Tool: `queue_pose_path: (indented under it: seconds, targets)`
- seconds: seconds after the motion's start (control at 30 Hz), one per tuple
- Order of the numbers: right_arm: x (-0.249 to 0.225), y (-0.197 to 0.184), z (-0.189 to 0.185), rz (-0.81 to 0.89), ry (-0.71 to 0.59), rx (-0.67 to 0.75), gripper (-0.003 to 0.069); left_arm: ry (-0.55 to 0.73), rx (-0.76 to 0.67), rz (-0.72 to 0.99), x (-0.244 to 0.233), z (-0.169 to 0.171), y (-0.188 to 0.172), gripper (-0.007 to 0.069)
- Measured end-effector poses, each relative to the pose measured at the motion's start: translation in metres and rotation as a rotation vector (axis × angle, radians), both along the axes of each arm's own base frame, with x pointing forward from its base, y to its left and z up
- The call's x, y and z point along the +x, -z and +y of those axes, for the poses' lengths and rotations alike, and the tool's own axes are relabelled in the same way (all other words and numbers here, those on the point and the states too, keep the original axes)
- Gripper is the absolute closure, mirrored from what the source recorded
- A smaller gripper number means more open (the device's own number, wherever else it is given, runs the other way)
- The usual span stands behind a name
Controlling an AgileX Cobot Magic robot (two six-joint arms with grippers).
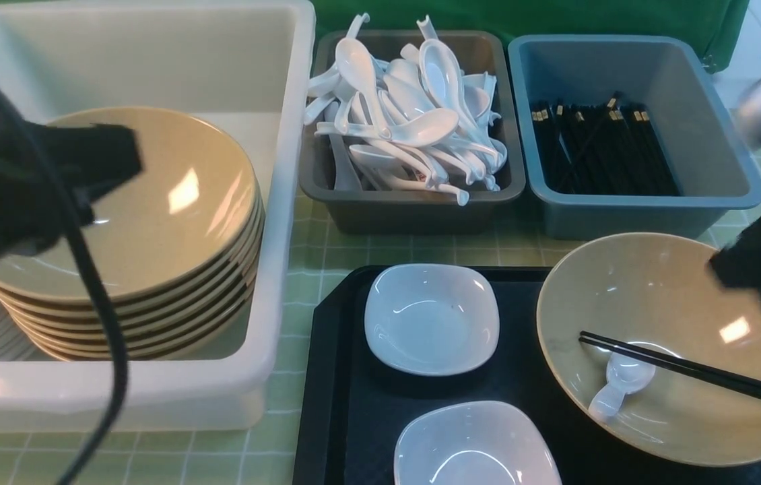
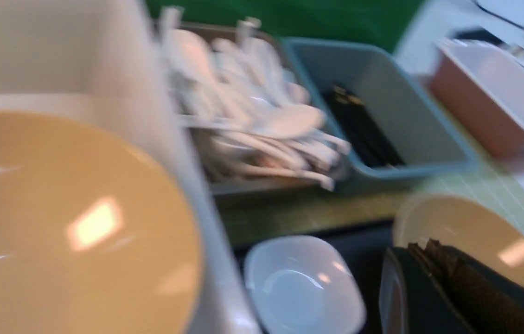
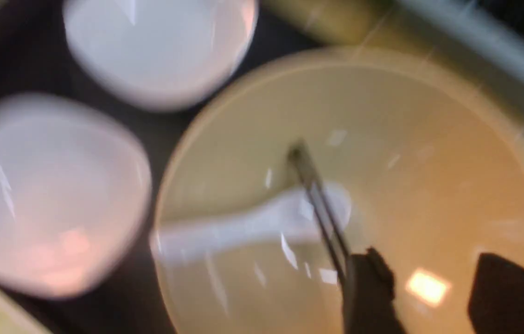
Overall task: On green table put chopsticks spoon bowls plates into blue grey white boxes.
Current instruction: 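Move the grippers toward the tableware on the black tray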
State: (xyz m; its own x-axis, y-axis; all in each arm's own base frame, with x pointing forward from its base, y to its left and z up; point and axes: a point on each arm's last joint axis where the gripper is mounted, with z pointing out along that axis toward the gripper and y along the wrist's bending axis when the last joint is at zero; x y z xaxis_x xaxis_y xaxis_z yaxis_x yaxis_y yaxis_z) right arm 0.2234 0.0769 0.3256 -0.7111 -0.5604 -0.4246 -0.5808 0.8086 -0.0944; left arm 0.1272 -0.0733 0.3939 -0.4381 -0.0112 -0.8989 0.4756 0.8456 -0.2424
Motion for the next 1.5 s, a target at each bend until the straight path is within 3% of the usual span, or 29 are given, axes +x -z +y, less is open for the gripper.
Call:
queue_pose_path:
  seconds: [0.07,0.23,0.53,0.57,0.7,0.83,1.27,1.5]
  targets:
    - [0.007,0.018,0.016,0.081,-0.082,-0.136,0.0254,0.082,0.022,0.020,-0.003,-0.009,-0.003,0.0626]
    - [0.028,0.060,0.033,0.263,-0.114,-0.260,0.0129,0.217,0.130,0.188,-0.003,-0.022,0.014,0.0626]
    - [0.058,0.097,0.000,0.421,-0.023,-0.244,0.0117,0.260,0.192,0.250,-0.001,-0.025,0.023,0.0625]
    - [0.059,0.099,-0.002,0.438,-0.022,-0.221,0.0129,0.260,0.192,0.249,-0.001,-0.025,0.023,0.0625]
    - [0.063,0.109,-0.005,0.504,-0.039,-0.145,0.0291,0.261,0.194,0.246,-0.001,-0.025,0.022,0.0625]
    - [0.063,0.107,-0.006,0.516,-0.035,-0.130,0.0576,0.262,0.195,0.244,-0.001,-0.025,0.022,0.0625]
    - [0.076,0.076,-0.002,0.480,-0.030,-0.109,0.0599,0.259,0.192,0.232,0.000,-0.025,0.022,0.0625]
    - [0.073,0.082,-0.003,0.508,0.023,-0.106,0.0598,0.255,0.187,0.225,0.000,-0.025,0.021,0.0625]
